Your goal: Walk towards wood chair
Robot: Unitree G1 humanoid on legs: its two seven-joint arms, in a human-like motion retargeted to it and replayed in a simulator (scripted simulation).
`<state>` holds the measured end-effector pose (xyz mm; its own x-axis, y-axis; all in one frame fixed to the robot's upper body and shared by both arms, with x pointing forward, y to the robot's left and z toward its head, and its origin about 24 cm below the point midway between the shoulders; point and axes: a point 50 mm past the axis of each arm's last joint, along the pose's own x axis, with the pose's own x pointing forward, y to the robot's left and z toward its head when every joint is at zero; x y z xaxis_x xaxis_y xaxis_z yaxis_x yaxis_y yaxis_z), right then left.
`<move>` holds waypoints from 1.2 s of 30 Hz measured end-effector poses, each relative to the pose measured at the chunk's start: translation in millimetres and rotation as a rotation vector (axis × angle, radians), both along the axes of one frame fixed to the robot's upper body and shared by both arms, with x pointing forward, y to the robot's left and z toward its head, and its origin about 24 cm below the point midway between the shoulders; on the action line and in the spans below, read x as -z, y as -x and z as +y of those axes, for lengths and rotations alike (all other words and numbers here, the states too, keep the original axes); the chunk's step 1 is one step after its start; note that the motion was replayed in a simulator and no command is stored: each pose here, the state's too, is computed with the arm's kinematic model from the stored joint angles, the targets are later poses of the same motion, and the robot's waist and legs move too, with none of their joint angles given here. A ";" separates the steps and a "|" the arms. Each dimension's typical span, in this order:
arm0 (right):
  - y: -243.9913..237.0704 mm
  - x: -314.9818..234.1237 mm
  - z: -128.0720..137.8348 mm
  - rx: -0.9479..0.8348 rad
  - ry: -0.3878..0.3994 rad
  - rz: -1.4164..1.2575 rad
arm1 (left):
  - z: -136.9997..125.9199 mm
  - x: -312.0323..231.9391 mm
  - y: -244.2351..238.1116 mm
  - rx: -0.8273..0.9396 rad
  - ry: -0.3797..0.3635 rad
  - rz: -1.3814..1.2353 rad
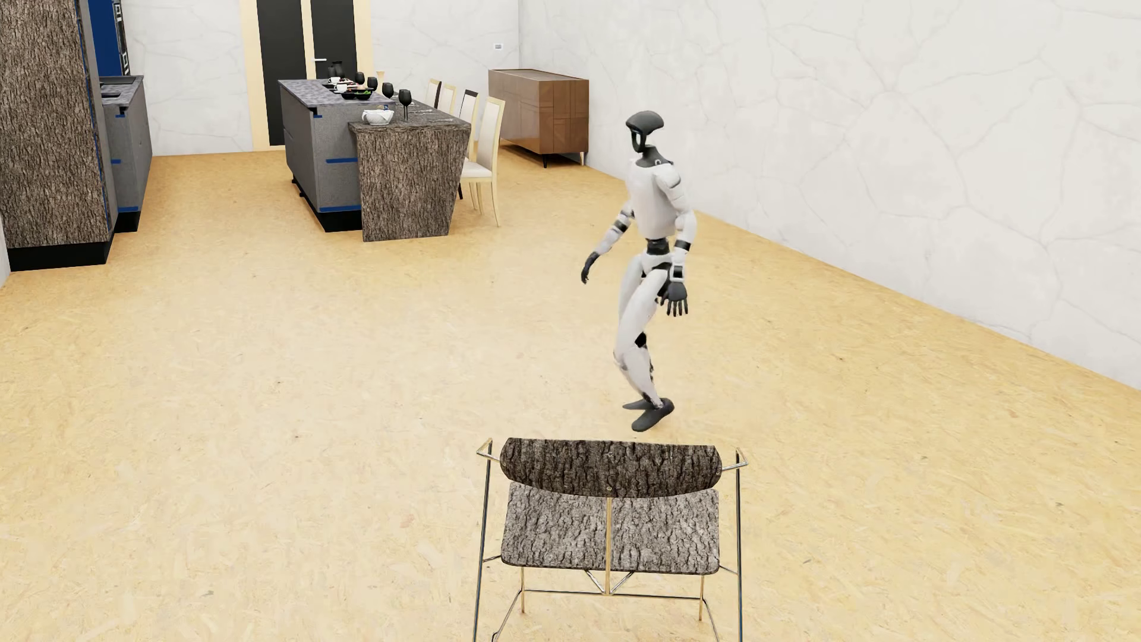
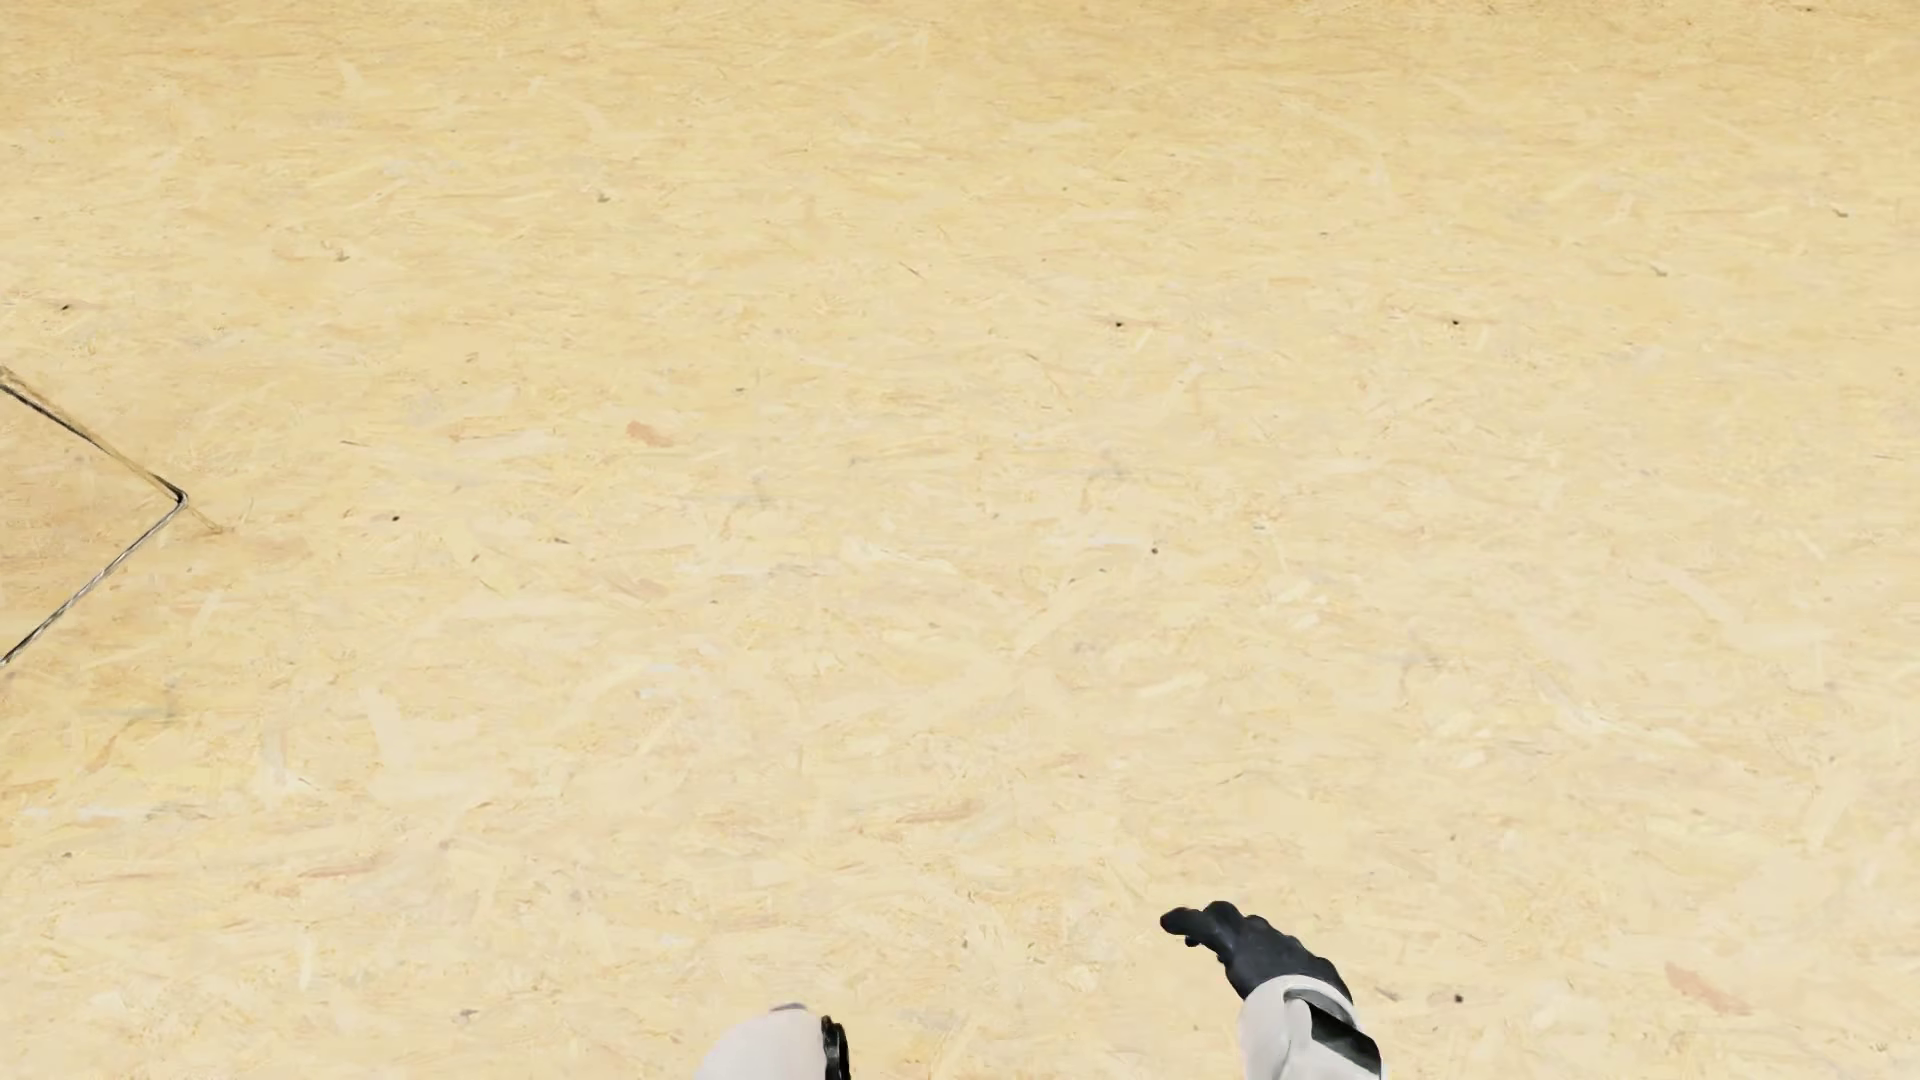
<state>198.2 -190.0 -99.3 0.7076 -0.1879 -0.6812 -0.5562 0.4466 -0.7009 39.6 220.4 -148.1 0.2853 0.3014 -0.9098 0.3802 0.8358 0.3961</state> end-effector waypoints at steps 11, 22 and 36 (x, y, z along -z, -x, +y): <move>-7.3 8.5 0.2 -0.028 0.034 0.131 | -16.7 5.9 22.5 -0.159 0.010 0.026; 166.4 65.3 -7.7 0.254 -0.087 0.613 | -46.1 -54.6 -140.5 0.362 0.008 -0.586; 80.5 5.2 -14.3 0.263 -0.131 -0.062 | -65.3 -55.4 -126.9 0.517 0.028 -0.561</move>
